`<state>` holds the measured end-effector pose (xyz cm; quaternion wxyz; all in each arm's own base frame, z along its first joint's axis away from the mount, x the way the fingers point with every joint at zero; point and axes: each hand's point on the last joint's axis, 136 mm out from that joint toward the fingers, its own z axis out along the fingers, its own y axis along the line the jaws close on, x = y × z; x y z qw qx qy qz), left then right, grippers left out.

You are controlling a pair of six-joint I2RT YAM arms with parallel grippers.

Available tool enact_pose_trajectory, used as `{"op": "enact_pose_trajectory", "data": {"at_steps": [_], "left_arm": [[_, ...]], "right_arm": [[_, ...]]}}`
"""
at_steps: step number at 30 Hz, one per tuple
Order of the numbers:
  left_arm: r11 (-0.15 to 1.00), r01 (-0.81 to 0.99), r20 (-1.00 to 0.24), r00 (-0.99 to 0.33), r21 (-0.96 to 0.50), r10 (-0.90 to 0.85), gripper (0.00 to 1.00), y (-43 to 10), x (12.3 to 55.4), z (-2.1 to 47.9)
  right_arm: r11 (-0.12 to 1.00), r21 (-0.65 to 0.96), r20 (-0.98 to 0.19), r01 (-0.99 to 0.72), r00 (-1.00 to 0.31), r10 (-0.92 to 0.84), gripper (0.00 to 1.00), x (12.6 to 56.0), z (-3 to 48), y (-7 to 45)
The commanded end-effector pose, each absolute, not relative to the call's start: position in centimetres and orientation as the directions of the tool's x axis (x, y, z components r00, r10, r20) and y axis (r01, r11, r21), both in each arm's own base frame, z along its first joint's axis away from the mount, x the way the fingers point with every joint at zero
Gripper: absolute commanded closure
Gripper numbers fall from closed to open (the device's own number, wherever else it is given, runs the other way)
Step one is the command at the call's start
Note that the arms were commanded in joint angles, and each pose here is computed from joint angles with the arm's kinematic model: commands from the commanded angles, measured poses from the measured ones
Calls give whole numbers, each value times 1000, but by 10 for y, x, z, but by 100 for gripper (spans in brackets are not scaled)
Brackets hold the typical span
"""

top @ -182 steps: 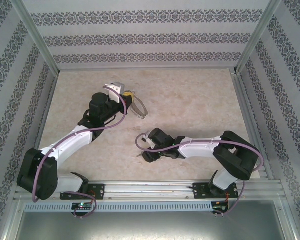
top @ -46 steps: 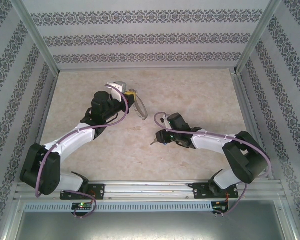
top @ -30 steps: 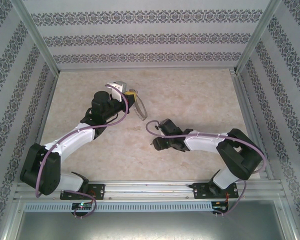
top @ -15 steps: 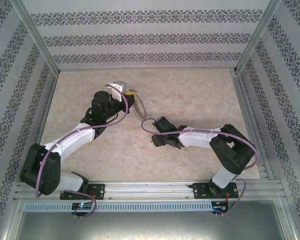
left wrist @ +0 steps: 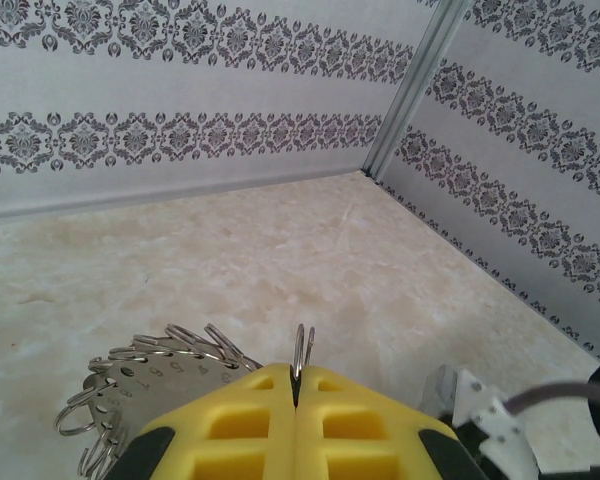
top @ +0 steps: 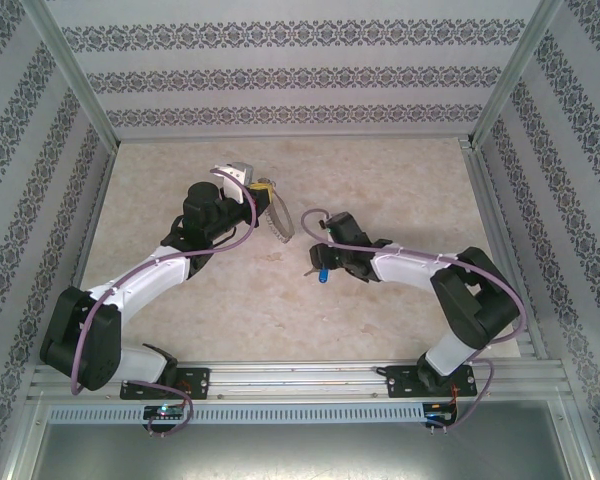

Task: Put the keys on the keyring

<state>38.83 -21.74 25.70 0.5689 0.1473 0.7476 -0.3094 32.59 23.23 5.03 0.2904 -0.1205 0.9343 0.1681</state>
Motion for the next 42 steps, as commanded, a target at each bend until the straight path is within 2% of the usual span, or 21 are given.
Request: {"op": "enact_pose_trajectory", "data": {"at_steps": [1, 17, 29, 36, 42], "left_arm": [[739, 610, -957, -231, -285, -177, 100, -224, 387, 289], [740, 610, -957, -229, -283, -178, 100, -224, 389, 289], [740, 608, -956, -232, -287, -180, 100, -225, 390, 285], [741, 607, -956, -233, -287, -179, 100, -225, 391, 284], [739, 607, -954, -238, -291, -181, 100, -226, 393, 283]], "right_arm": [[876, 323, -569, -358, -813, -122, 49, 321, 52, 242], [861, 396, -480, -320, -871, -103, 53, 312, 15, 245], [825, 458, -477, -332, -875, -87, 59, 288, 21, 243], [783, 500, -498, -369, -863, -89, 62, 286, 33, 252], [790, 496, -498, -360, -864, -81, 66, 289, 33, 252]]}}
